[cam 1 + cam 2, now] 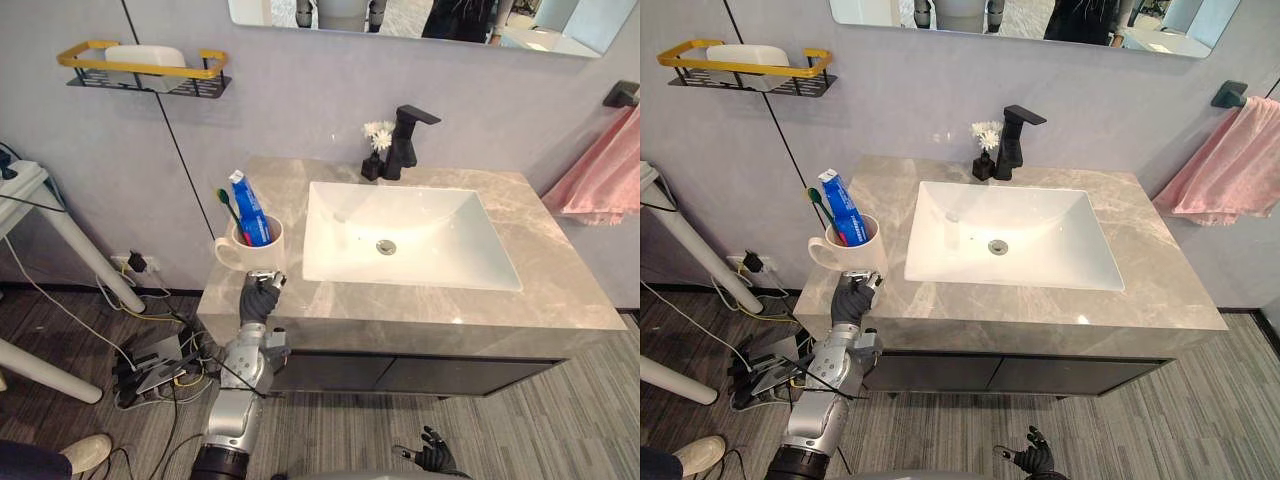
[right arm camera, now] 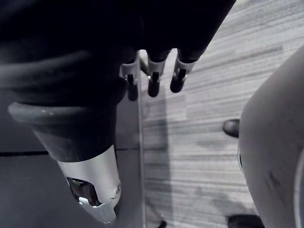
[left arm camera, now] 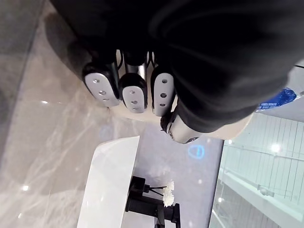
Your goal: Organize washtable
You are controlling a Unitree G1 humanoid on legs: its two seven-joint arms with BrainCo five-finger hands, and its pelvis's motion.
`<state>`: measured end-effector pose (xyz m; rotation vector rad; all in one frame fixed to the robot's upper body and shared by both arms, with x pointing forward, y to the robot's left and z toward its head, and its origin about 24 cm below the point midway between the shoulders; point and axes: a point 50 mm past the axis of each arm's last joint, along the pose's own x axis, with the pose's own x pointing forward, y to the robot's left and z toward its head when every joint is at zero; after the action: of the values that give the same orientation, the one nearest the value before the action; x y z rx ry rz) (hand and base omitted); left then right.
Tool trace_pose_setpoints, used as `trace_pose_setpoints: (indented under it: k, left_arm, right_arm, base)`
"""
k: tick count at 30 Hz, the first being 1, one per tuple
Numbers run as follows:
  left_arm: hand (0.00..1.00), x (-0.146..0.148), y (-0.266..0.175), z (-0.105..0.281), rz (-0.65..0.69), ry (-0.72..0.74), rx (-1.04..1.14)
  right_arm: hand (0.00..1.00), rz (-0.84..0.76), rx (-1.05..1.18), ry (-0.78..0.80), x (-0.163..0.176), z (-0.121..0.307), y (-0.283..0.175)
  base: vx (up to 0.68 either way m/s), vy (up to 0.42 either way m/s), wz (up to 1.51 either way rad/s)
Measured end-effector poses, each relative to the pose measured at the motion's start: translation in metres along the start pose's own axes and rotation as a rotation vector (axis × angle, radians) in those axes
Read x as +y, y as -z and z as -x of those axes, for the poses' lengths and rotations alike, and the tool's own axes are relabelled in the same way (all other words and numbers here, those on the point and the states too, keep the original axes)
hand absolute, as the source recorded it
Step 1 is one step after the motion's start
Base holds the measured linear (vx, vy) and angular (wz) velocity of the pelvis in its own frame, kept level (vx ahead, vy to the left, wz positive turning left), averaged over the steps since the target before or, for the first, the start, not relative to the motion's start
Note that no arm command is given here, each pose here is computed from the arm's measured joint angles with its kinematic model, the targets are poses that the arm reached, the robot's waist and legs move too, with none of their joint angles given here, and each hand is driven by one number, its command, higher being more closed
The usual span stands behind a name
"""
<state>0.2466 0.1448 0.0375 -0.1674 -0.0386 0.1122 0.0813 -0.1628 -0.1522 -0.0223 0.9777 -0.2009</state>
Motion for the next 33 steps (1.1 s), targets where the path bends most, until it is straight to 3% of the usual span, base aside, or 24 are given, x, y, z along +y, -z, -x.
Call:
trace_pose_setpoints:
  k: [33]
  left_arm:
    - [1.0, 0.031, -0.014, -0.021, -0.07, -0.125, -0.047]
  right_arm:
    - [0.0, 0.009, -0.023, -0.013, -0.002, -0.003, -0.009]
  base:
    - [-0.01, -0.003, -0.03]
